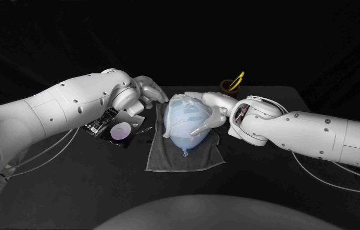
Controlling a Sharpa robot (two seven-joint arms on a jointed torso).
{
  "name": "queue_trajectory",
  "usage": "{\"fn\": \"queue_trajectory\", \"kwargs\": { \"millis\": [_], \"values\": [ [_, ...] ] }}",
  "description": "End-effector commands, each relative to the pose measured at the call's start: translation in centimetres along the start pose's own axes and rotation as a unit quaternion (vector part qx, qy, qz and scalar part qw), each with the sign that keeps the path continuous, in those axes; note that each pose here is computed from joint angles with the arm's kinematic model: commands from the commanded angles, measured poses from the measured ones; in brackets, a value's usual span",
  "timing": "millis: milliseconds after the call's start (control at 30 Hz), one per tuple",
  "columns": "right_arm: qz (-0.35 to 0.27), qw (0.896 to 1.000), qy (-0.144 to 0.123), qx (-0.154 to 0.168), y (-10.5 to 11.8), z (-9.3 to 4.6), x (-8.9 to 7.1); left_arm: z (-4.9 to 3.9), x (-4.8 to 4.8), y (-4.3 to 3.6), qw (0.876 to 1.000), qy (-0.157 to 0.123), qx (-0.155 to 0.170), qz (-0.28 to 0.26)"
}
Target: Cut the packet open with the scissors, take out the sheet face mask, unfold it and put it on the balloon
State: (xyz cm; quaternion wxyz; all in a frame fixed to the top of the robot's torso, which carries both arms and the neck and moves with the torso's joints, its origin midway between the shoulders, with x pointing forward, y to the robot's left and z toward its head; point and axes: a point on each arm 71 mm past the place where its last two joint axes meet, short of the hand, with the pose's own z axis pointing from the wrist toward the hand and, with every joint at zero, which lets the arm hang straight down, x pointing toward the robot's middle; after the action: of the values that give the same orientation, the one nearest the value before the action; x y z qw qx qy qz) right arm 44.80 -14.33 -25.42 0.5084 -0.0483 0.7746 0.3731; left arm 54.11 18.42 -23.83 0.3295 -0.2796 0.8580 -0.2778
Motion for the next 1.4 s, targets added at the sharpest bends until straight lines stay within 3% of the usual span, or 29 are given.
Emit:
{"fn": "queue_trajectory", "kwargs": {
  "millis": [33, 333, 533, 667, 833, 1033, 1233, 1400],
  "values": [
    [-0.002, 1.0, 0.016, 0.003, -0.1, -0.1, 0.6, -0.06, -0.43, -0.12, 1.0, -0.014, 0.017, -0.015],
    [-0.001, 1.0, 0.016, 0.003, -0.1, -0.1, 0.7, -0.2, -1.24, 0.05, 0.998, -0.047, 0.029, -0.016],
    [-0.001, 1.0, 0.017, 0.003, -0.1, -0.1, 0.7, -0.6, -0.78, 0.3, 0.999, -0.026, 0.037, -0.031],
    [0.0, 1.0, 0.018, 0.004, -0.2, -0.1, 0.8, -1.11, -0.38, 0.75, 0.997, -0.038, 0.057, -0.028],
    [0.002, 1.0, 0.019, 0.004, -0.2, 0.0, 1.1, -2.16, 0.29, 1.84, 0.992, -0.056, 0.102, -0.045],
    [0.004, 1.0, 0.019, 0.007, -0.4, -0.1, 1.3, -3.98, 1.51, 3.61, 0.985, -0.058, 0.146, -0.068],
    [0.005, 1.0, 0.018, 0.01, -0.6, -0.2, 1.4, -5.56, 2.53, 4.85, 0.982, -0.051, 0.155, -0.099],
    [0.006, 1.0, 0.018, 0.011, -0.7, -0.2, 1.5, -6.47, 2.85, 5.45, 0.979, -0.054, 0.159, -0.119]
  ]
}}
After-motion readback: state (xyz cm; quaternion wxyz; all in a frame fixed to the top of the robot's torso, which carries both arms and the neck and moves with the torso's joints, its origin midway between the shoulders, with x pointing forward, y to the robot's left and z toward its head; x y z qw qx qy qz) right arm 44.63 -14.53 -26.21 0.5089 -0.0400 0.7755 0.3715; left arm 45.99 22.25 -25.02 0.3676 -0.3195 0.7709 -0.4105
